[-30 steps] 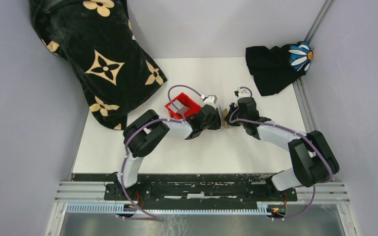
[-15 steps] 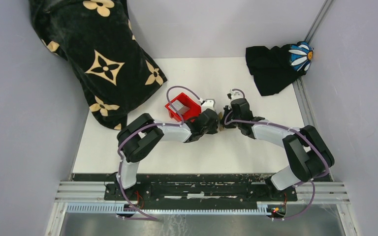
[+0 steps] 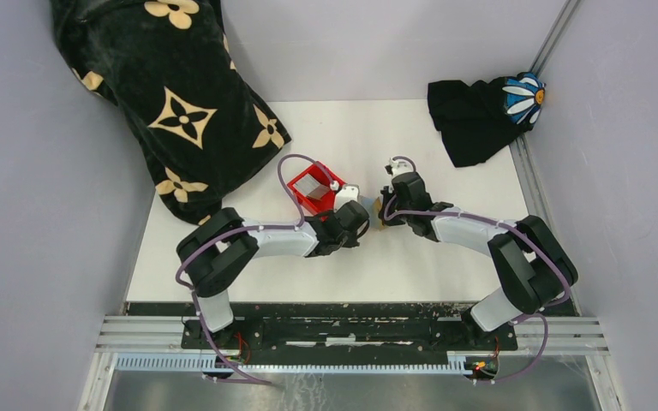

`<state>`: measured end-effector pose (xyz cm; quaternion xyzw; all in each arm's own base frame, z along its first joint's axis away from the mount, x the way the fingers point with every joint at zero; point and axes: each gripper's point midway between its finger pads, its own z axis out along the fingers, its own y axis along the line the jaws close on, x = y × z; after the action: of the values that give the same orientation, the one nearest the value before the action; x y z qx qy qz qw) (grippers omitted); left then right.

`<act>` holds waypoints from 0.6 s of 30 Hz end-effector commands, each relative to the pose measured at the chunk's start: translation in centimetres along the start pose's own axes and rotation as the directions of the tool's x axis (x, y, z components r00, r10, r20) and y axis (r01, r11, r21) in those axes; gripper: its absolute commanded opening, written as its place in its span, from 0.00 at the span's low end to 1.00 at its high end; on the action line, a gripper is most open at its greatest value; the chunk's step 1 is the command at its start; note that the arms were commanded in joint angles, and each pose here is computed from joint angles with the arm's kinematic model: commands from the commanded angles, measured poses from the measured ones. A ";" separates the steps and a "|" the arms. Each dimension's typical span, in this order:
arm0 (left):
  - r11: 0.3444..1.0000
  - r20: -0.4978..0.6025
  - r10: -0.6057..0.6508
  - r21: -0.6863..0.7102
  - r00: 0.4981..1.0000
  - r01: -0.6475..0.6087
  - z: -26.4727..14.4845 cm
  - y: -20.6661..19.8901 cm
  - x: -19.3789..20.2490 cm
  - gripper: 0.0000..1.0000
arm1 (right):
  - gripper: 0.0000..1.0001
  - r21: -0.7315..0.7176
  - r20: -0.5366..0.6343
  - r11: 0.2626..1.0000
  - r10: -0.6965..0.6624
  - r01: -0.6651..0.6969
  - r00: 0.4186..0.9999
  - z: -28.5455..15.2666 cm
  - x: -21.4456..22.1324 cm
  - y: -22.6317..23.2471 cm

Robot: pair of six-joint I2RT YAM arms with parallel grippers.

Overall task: Put the credit cards into the card holder
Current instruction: Open the card holder at the center of the board.

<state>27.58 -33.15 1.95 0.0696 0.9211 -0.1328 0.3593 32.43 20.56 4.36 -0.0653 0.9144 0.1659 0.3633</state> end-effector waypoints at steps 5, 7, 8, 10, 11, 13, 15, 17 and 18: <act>0.994 0.001 0.085 -0.070 0.996 -0.084 -3.7 1.8 -1.2 0.27 | 0.01 0.051 0.010 0.998 -0.033 0.032 0.999 0.0 -0.9 -0.4; 0.996 0.031 0.076 -0.046 0.997 -0.075 -4.4 0.9 -2.5 0.27 | 0.01 0.057 0.010 0.998 -0.034 0.033 0.999 0.0 -0.8 -0.5; 0.997 0.047 0.071 -0.033 0.996 -0.069 -4.7 0.5 -3.1 0.27 | 0.01 0.061 0.008 0.998 -0.034 0.033 0.999 0.0 -0.8 -0.5; 0.998 0.085 0.062 -0.015 0.994 -0.061 -5.3 -0.2 -4.5 0.28 | 0.01 0.068 0.005 0.997 -0.038 0.038 0.999 -0.1 -0.7 -0.6; 0.998 0.102 0.055 -0.006 0.993 -0.055 -5.5 -0.5 -5.0 0.28 | 0.01 0.071 0.003 0.997 -0.038 0.037 0.999 -0.1 -0.7 -0.7; 0.998 0.127 0.058 -0.010 0.990 -0.057 -5.2 -0.7 -5.7 0.28 | 0.01 0.081 -0.001 0.996 -0.042 0.042 0.999 -0.1 -0.6 -0.9; 0.997 0.126 0.075 -0.029 0.989 -0.072 -4.3 -0.9 -5.7 0.29 | 0.01 0.093 -0.003 0.995 -0.041 0.041 0.999 -0.1 -0.6 -1.1; 0.993 0.097 0.103 -0.058 0.990 -0.098 -3.1 -0.7 -5.0 0.29 | 0.01 0.102 -0.007 0.994 -0.042 0.043 0.999 -0.2 -0.4 -1.3; 0.991 0.077 0.117 -0.074 0.990 -0.112 -2.4 -0.5 -4.3 0.29 | 0.01 0.107 -0.005 0.993 -0.044 0.044 0.999 -0.3 -0.5 -1.4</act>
<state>27.55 -32.23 7.15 0.0855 0.9102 -0.1112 0.3896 32.43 20.02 4.17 -0.0636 0.9193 0.1393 0.3627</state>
